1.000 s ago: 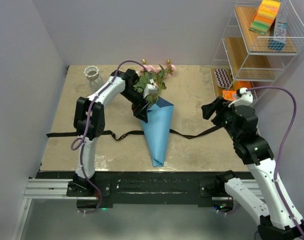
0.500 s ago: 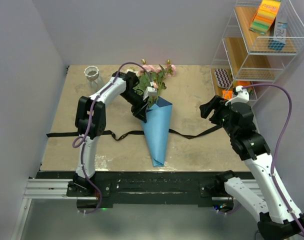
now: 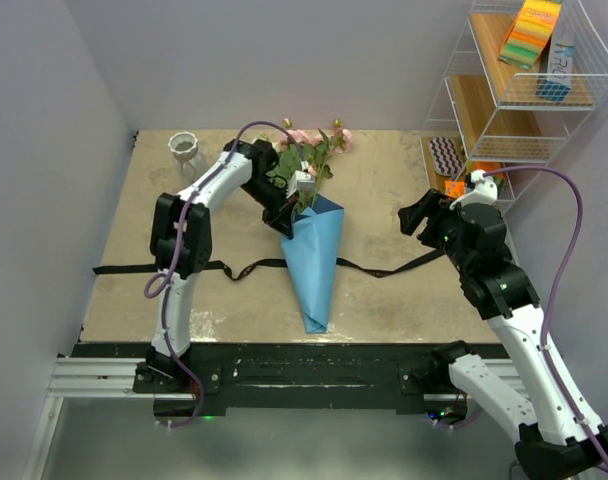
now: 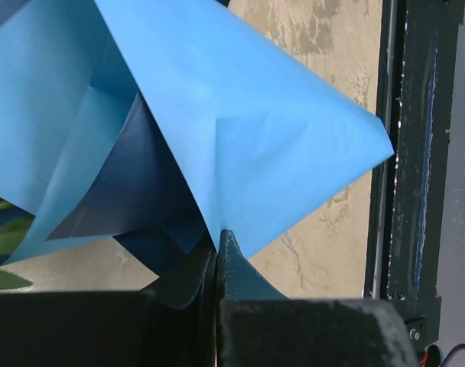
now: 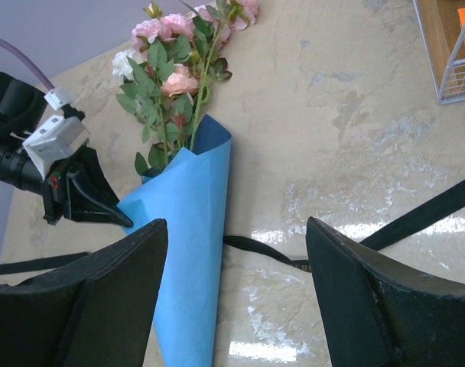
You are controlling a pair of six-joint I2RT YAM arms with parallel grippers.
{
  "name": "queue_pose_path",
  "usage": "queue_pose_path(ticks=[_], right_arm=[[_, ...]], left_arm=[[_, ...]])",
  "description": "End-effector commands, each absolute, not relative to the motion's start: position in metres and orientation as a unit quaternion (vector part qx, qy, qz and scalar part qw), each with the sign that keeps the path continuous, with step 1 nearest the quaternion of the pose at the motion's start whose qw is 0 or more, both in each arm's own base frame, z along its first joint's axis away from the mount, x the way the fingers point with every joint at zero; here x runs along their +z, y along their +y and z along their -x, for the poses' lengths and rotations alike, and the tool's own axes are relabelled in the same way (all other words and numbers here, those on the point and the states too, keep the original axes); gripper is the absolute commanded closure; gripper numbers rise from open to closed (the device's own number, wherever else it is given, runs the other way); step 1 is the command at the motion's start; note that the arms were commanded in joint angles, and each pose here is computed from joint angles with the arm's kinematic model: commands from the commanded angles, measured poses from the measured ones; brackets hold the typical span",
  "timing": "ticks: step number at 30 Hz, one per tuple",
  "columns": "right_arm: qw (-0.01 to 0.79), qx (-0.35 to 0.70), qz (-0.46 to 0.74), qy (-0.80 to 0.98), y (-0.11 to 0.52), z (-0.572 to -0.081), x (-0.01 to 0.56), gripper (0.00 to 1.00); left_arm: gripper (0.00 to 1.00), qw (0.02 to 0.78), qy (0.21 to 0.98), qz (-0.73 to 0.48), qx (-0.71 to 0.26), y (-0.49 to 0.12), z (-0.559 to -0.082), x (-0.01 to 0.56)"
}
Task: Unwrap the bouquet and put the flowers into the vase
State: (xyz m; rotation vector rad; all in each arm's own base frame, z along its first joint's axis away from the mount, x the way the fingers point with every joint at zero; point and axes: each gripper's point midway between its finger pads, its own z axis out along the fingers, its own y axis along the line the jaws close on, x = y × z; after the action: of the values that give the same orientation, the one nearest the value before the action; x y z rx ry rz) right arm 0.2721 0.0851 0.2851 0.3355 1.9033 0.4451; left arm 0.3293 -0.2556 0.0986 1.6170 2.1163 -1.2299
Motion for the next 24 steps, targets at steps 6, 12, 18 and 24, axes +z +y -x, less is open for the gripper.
queue_pose_path(ticks=[6,12,18,24], right_arm=[[0.569,0.214,-0.137,0.782,0.090,-0.270,0.309,0.23],[0.568,0.214,-0.140,0.783,0.088,-0.266,0.303,0.23],[0.566,0.214,-0.142,0.783,0.087,-0.261,0.299,0.22],[0.560,0.214,-0.111,0.792,0.091,-0.256,0.293,0.17]], left_arm=[[1.00,0.192,0.718,-0.532,-0.406,-0.278,-0.341,0.199],[0.93,0.205,0.742,-0.504,-0.391,-0.301,-0.334,0.226],[0.08,0.180,0.770,-0.496,-0.359,-0.316,-0.324,0.214],[0.01,0.176,0.768,-0.480,-0.385,-0.320,-0.315,0.227]])
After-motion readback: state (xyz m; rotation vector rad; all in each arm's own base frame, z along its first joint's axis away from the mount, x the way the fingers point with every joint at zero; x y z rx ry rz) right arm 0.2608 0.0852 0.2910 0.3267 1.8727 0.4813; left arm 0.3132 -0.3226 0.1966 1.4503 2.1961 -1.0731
